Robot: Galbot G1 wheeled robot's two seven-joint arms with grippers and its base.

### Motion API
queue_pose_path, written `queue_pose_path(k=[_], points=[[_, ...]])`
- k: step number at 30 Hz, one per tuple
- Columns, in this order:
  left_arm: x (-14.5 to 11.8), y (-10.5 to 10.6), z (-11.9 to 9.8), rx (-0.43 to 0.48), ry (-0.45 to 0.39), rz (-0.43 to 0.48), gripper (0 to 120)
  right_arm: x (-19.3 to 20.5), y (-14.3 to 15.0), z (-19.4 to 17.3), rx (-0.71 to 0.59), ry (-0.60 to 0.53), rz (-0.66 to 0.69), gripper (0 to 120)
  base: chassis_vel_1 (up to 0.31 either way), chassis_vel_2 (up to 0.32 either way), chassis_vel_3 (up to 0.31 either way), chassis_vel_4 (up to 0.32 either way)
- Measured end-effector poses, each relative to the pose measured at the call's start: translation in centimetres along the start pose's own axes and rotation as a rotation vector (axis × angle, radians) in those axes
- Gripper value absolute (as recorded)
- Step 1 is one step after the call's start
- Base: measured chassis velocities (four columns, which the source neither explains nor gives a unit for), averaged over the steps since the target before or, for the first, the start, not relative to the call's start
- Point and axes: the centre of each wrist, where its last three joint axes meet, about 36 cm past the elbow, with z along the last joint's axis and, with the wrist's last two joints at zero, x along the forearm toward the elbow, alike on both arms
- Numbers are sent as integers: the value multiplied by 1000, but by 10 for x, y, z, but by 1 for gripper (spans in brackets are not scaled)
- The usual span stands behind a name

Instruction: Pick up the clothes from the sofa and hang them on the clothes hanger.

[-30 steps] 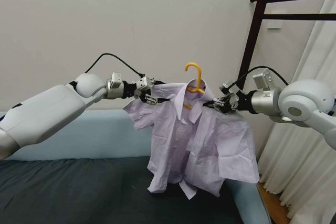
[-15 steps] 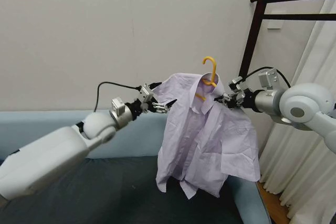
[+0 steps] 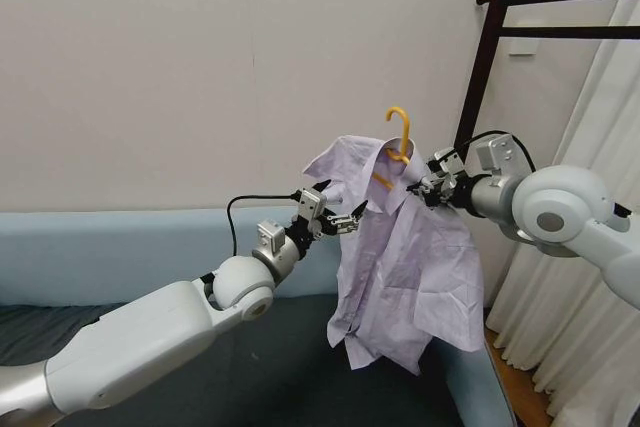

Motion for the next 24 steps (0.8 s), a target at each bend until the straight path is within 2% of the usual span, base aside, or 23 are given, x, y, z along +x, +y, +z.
queue_pose_path(k=[2,5,7,15,16,19,24], points=[[-2,-1,1,1,0,-2,78,-1,2,-1,4,3,-4,2,0,0,0,0],[-7,-2,4,7,7,-6,61,-4,8,-5,13,10,-11,2,0,0,0,0],[-6,-2,5,7,10,-7,57,-5,9,-6,12,12,-10,2,0,0,0,0],[-5,-4,12,12,22,-6,25,-11,12,-4,5,33,-8,2,0,0,0,0],[-5,-4,12,12,22,-6,25,-11,12,-4,5,33,-8,2,0,0,0,0],[-5,-10,10,17,23,6,11,-14,13,-6,-3,36,-2,2,0,0,0,0],[-6,-16,6,24,24,0,0,-15,14,-6,-11,38,-2,2,0,0,0,0]])
